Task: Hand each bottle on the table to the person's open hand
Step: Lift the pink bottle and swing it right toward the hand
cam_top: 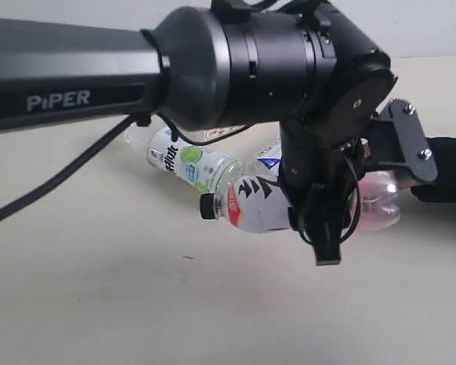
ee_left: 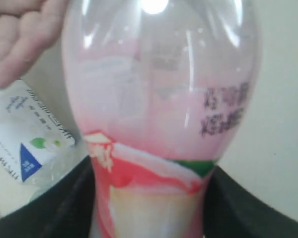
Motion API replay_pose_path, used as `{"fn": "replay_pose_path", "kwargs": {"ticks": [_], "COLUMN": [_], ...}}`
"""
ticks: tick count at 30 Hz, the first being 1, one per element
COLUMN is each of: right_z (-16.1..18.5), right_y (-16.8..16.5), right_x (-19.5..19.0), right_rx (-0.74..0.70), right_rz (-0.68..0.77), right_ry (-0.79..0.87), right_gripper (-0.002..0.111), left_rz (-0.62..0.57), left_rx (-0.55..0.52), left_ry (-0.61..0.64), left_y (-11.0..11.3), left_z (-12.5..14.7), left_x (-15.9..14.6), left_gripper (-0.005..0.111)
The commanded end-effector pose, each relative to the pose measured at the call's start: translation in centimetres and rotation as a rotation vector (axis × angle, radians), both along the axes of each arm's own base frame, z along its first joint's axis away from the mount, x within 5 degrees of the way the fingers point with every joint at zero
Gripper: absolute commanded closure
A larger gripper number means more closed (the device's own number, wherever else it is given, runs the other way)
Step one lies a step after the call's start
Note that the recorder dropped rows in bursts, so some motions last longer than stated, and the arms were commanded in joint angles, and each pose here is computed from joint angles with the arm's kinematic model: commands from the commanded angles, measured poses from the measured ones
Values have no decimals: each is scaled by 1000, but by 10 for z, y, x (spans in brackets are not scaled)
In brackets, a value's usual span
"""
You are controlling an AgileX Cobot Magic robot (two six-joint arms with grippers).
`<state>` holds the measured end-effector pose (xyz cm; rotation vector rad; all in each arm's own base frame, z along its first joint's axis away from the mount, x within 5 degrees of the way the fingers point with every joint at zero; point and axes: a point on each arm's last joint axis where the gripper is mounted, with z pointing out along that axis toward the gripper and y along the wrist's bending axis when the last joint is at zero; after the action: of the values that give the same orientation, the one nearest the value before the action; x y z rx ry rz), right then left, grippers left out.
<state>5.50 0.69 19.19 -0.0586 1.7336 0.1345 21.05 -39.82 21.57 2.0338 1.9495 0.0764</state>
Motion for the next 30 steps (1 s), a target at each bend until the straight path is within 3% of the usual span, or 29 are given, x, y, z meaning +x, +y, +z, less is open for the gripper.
{"fn": "replay_pose_path", "kwargs": {"ticks": [1,8,15,20,30], "right_z": [-1,-1,-1,-1,-1], "right_y": [0,0,0,0,0], "right_x": [0,0,0,0,0], "right_rx": [-3,-3,-3,-3,-3], "right_rz": [-3,-3,-3,-3,-3], "right_ry": [-6,-6,-6,-6,-6], "right_gripper": [108,108,108,108,108], "left_rz": [129,323,616,727,859], "left_rx": [-116,-278,-488,-649,-867], "left_ry": [-9,-5,-49,-4,158], "left_y": [-3,-11,-14,-20,-22], "left_z": [32,64,88,102,143], "left_x": [0,5,19,21,26], "left_gripper": [107,107,107,107,107]}}
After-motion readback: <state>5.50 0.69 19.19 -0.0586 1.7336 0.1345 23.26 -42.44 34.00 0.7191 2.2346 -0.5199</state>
